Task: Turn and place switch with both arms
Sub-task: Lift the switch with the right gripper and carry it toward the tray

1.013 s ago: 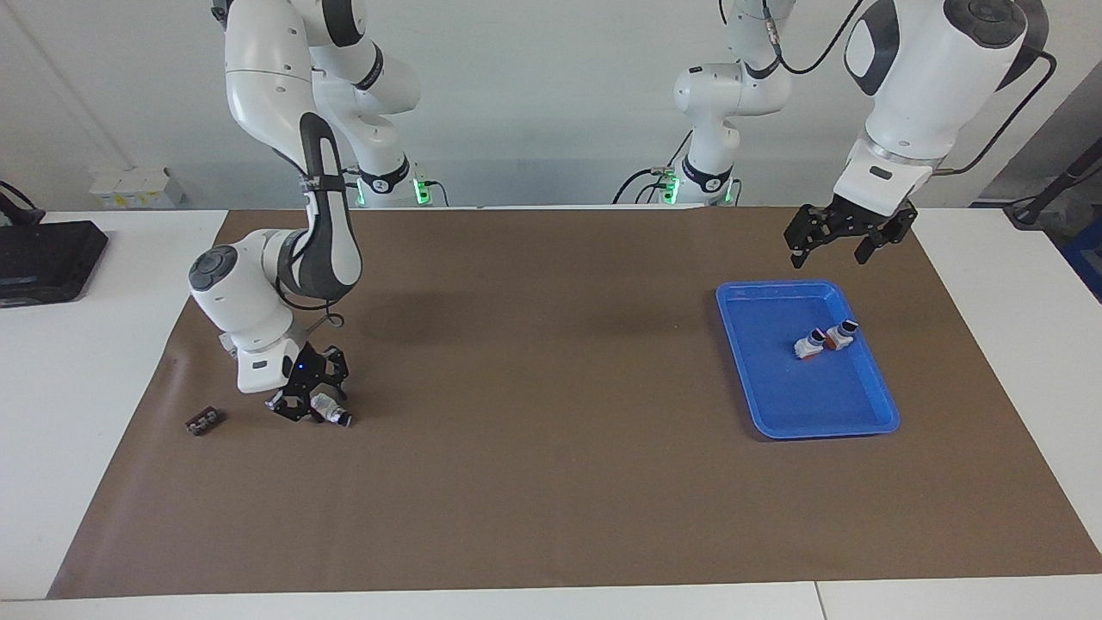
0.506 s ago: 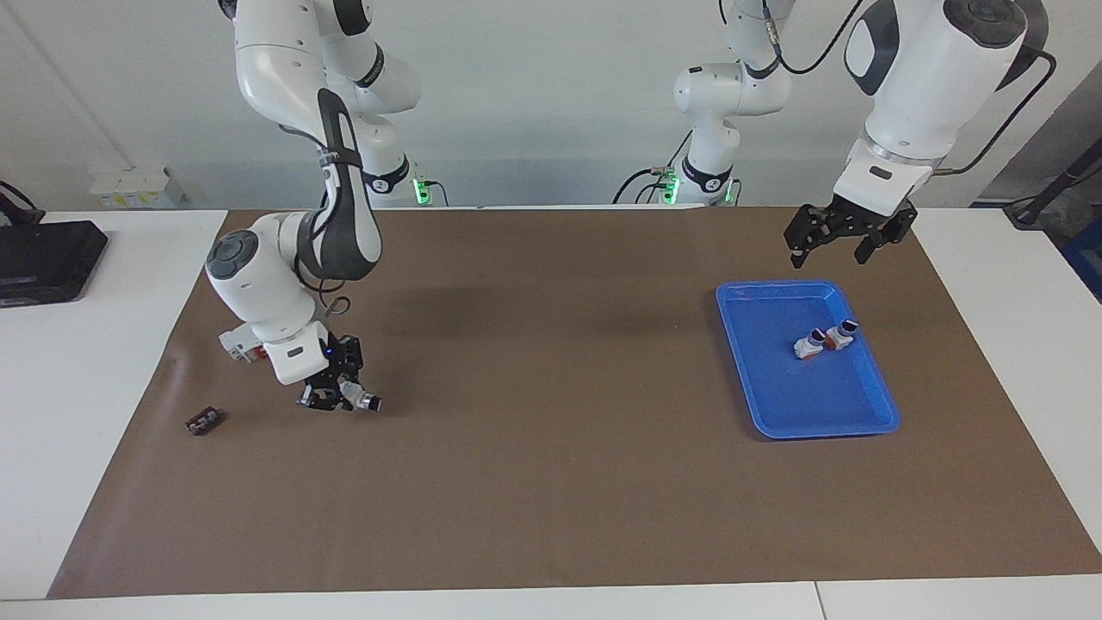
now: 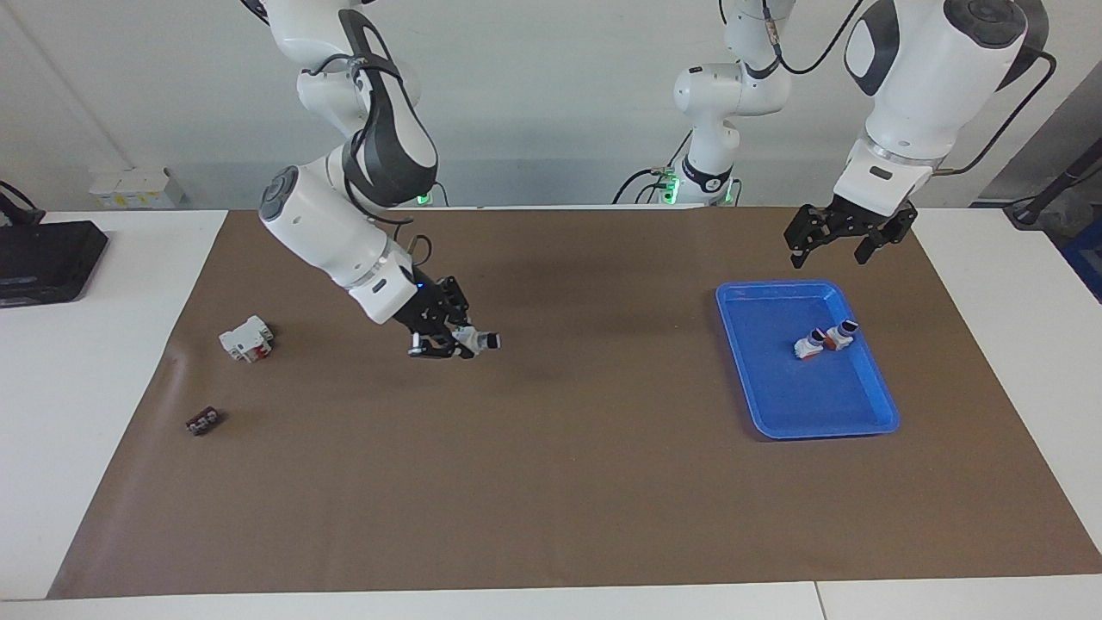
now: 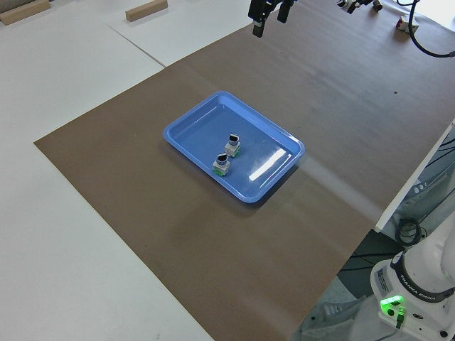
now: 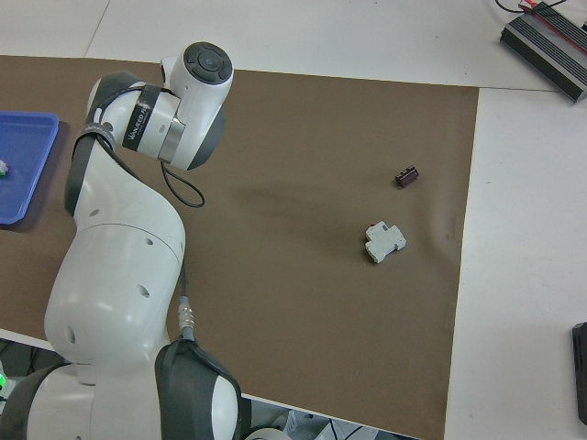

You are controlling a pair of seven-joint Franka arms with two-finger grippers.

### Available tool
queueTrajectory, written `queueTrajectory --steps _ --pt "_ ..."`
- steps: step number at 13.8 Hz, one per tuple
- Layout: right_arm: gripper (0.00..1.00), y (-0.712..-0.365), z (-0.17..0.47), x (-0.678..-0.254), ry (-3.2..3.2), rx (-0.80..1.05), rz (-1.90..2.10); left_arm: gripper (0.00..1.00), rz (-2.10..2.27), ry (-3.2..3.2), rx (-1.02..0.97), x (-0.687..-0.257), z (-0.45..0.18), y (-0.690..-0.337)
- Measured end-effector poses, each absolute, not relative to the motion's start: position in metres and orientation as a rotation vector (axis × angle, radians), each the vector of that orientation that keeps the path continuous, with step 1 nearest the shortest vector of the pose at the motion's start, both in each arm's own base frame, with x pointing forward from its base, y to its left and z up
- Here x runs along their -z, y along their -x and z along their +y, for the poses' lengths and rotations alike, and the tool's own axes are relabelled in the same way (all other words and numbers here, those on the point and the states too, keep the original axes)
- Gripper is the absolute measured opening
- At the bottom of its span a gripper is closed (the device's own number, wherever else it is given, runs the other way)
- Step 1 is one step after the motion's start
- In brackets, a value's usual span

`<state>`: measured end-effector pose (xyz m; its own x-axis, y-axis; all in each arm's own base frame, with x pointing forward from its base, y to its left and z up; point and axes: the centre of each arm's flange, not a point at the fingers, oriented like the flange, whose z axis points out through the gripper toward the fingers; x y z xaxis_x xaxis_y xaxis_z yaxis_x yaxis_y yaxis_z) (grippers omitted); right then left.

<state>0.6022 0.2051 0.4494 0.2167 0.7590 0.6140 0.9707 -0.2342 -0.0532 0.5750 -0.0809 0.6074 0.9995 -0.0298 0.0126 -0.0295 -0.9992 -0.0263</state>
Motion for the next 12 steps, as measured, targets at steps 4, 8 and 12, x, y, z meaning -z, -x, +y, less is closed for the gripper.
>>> queueTrajectory --steps 4,8,12 --pt "0.33 -0.587 0.267 -0.518 2.028 0.836 -1.553 1.00 0.061 3.114 0.008 -0.611 -0.086 -0.570" --pt "0.33 -0.553 0.295 -0.576 2.006 0.902 -1.544 1.00 0.125 3.112 0.016 -0.620 -0.109 -0.560" --pt "0.33 -0.532 0.333 -0.583 2.006 0.927 -1.499 1.00 0.136 3.161 0.030 -0.629 -0.118 -0.553"
